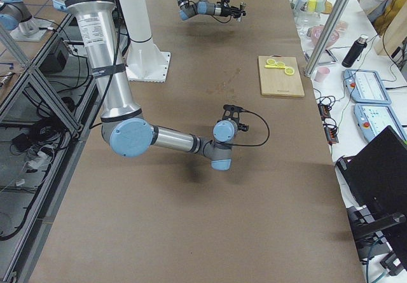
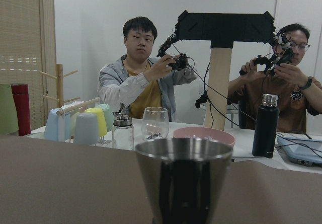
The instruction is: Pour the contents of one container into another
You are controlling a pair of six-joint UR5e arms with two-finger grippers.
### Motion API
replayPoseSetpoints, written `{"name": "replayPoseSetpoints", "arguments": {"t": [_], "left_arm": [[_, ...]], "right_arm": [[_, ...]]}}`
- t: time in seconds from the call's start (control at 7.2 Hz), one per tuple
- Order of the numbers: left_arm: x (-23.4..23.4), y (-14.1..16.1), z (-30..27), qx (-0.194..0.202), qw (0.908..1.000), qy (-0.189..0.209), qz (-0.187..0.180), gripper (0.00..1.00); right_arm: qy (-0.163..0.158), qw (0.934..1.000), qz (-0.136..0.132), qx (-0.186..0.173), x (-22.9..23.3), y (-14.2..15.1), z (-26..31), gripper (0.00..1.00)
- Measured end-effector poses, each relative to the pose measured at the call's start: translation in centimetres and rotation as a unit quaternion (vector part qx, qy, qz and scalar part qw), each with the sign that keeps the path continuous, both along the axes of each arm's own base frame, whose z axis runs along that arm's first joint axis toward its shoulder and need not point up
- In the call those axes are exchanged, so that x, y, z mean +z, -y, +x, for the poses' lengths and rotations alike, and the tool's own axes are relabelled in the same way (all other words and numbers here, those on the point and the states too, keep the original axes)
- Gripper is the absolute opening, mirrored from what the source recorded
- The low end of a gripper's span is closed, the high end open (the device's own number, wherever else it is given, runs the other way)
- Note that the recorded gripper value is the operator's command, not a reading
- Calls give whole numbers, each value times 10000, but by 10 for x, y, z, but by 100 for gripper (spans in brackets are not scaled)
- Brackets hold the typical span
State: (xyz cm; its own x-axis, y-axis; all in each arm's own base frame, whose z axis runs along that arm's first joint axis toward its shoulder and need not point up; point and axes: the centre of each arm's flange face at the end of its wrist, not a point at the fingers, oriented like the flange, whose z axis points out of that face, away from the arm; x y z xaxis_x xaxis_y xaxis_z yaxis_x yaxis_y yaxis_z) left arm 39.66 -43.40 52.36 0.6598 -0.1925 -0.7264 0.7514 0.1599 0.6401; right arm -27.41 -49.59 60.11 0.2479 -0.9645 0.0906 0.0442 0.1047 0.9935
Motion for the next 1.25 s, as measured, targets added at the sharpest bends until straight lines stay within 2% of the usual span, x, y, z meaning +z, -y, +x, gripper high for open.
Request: {"name": "replayPoseSetpoints", "arguments": {"t": [0.56, 1.25], "left_arm": [[-25, -55, 40, 59, 9992, -51, 380, 0], [-6, -62, 58, -205, 9996, 13, 209, 0]], "right_arm": [[19, 10000, 1, 16, -2, 2, 3, 98], [102, 9999, 47, 107, -16, 14, 17, 99]]}}
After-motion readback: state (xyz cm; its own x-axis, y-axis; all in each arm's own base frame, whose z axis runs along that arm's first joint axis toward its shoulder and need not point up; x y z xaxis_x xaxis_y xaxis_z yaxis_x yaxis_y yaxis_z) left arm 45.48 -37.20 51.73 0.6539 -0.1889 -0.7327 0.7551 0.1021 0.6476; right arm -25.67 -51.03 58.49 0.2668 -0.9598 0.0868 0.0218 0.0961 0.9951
